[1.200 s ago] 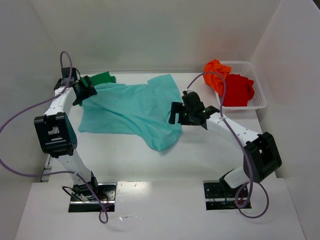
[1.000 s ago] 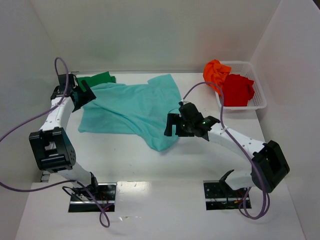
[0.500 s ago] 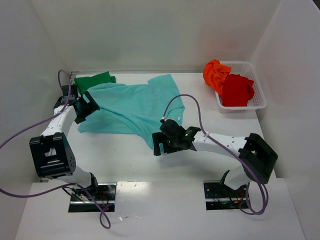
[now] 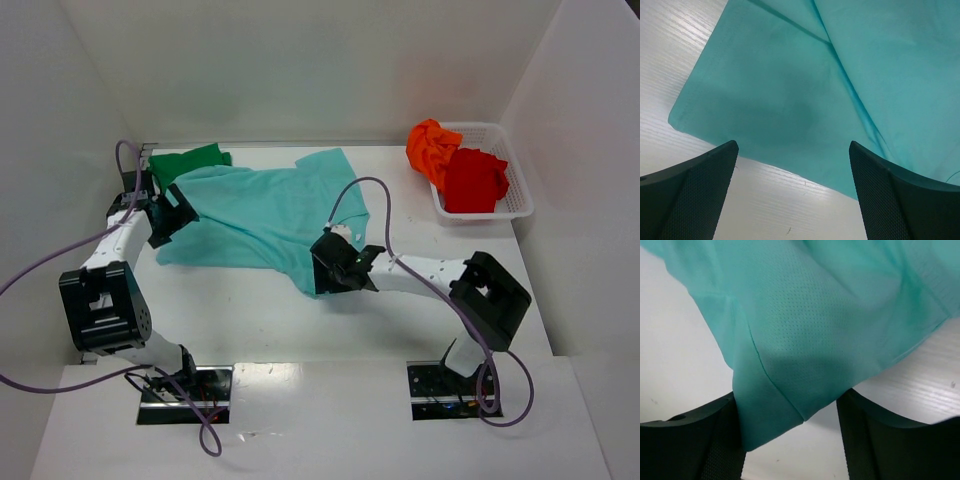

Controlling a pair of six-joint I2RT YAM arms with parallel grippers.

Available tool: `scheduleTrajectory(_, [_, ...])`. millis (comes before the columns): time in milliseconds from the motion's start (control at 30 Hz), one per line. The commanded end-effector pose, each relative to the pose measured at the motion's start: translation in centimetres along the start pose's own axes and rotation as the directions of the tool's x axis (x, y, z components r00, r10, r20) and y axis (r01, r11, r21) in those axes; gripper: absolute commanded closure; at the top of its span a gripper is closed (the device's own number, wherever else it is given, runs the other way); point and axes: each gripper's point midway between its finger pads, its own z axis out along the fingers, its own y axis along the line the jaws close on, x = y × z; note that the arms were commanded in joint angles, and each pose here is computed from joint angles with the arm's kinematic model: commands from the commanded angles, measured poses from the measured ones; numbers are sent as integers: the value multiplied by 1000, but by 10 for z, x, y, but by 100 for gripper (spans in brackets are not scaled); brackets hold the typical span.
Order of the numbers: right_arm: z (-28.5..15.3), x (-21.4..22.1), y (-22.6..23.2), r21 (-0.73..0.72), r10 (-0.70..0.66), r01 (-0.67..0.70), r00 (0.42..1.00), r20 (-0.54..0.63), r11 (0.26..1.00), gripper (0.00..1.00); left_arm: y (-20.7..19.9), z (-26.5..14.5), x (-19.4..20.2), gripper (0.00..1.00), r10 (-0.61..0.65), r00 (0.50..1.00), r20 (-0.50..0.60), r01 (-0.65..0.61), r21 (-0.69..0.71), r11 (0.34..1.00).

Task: Fold and stack the t-shirts
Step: Flatten out the tshirt

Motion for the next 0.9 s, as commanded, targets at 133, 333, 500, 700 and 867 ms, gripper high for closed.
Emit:
scheduleTrajectory(133, [23, -64, 10, 50, 15, -23, 989, 150, 999, 36, -1, 14, -8, 1, 7, 1000, -21, -6, 40, 999])
scheduleTrajectory(333, [35, -86, 11, 71, 19, -32, 986, 165, 997, 16, 4, 17, -8, 1, -2, 1000, -26, 3, 31, 1000])
scheduleTrajectory(500, [38, -109, -2, 50, 82, -94, 977, 195, 994, 14, 3, 17, -10, 1, -1, 1000, -18, 1, 35, 999])
scheduleTrajectory(700, [37, -110, -21, 53, 79, -87, 987, 138, 995, 8, 10, 14, -6, 1, -15, 1000, -19, 15, -6, 1000])
scheduleTrajectory(867, [17, -84, -21, -25, 101, -99, 989, 105, 995, 7, 15, 1, -8, 1, -71, 996, 53, 72, -25, 997])
